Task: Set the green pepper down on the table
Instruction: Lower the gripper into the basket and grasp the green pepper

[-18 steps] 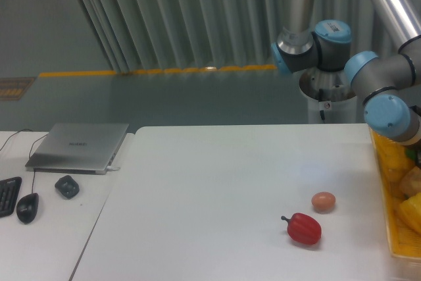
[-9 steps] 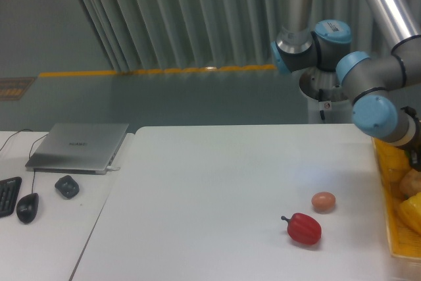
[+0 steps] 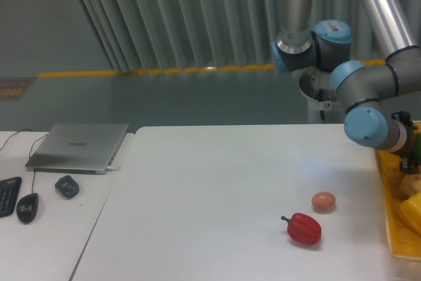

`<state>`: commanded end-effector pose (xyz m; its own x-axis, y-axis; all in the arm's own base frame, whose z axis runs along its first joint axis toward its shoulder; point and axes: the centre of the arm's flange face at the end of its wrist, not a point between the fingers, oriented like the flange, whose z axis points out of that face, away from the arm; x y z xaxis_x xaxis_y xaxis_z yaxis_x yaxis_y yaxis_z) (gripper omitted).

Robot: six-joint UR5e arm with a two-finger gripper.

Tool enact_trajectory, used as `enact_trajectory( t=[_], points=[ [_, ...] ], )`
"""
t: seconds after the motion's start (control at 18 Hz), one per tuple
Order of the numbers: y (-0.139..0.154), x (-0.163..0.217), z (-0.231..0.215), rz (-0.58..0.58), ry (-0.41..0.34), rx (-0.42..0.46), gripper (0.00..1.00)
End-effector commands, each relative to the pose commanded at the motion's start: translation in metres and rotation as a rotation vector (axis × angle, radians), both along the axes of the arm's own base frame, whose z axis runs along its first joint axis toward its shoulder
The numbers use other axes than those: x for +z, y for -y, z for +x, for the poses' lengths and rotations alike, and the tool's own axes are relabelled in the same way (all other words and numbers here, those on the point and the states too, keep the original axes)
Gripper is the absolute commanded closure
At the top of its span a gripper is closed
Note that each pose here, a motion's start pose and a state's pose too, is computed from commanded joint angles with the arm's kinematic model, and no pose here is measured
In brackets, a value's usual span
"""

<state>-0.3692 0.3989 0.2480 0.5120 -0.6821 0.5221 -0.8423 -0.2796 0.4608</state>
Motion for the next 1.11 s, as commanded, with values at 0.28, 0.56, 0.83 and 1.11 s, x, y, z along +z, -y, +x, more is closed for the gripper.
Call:
enact_trajectory(
  t=[0.28,0.56,0.83,1.11],
  points=[
    [0.0017,-0.0060,0.0019,-0.010,0.011,-0.002,0.00],
    [0.0029,-0.0054,-0.0011,-0.013,0.010,-0.002,0.00],
    [0.0029,-0.0109,-0.0034,-0.024,0.008,0.003,0.00],
    [0.0003,-0.0075,-0.0064,-0.028,0.002,-0.007,0.00]
  ],
)
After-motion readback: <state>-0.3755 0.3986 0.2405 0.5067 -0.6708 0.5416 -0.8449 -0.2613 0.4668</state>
